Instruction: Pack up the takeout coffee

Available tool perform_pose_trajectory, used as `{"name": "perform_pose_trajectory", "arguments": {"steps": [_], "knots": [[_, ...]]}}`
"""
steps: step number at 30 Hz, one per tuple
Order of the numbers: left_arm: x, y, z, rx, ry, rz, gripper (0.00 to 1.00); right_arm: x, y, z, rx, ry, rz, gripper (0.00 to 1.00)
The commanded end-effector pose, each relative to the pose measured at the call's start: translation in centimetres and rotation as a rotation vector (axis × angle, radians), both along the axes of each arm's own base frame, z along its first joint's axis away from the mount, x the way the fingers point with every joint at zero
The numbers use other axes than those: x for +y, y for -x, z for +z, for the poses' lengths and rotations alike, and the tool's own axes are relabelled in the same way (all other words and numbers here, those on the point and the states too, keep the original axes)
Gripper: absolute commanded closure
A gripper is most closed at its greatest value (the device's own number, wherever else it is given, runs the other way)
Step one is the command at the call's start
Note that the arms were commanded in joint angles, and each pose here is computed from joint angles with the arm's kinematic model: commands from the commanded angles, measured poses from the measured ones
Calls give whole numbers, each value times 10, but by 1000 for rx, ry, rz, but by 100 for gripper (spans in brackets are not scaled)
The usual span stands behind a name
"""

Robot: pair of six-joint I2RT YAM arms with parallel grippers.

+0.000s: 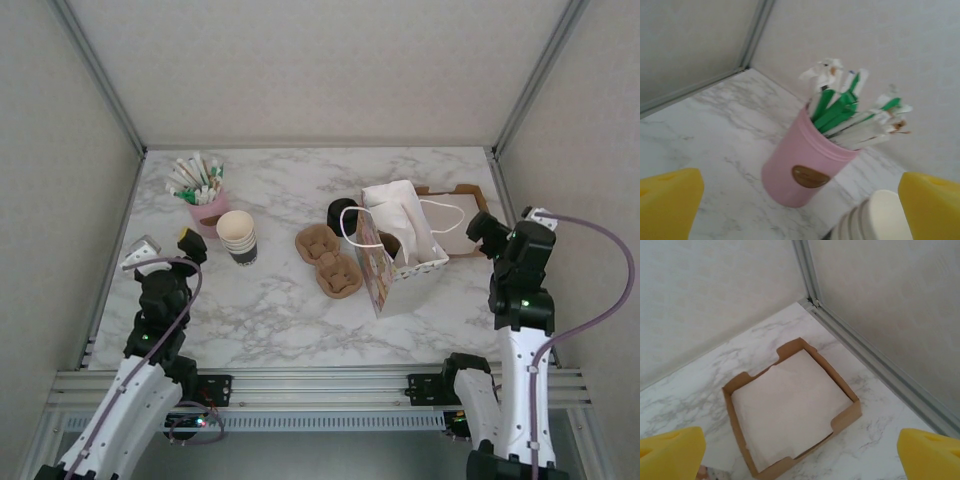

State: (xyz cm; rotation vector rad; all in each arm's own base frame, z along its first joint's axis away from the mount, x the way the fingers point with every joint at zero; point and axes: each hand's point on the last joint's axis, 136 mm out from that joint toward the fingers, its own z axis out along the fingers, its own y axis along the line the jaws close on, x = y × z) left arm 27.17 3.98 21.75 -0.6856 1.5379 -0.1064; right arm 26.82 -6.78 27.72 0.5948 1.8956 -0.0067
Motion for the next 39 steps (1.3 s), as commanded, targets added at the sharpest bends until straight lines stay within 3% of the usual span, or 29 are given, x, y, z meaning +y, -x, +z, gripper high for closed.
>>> {"name": "perform_pose_trajectory", "arguments": {"steps": [1, 8, 14, 32, 39], "knots": [[17, -4, -6, -16, -2, 76, 0, -6, -12, 3, -133, -18, -21, 1], [38, -12, -28, 30, -81, 136, 0, -21, -19, -46, -159, 15, -72, 1], [33, -21, -37, 11, -190, 74, 0, -26, -23, -84, -154, 29, -94, 1], [41, -72, -66, 88, -241, 99, 0, -31, -52, -151, -114, 18, -109, 1], [44, -74, -68, 73, -277, 120, 0, -13, -79, -167, -63, 46, -29, 1]]}}
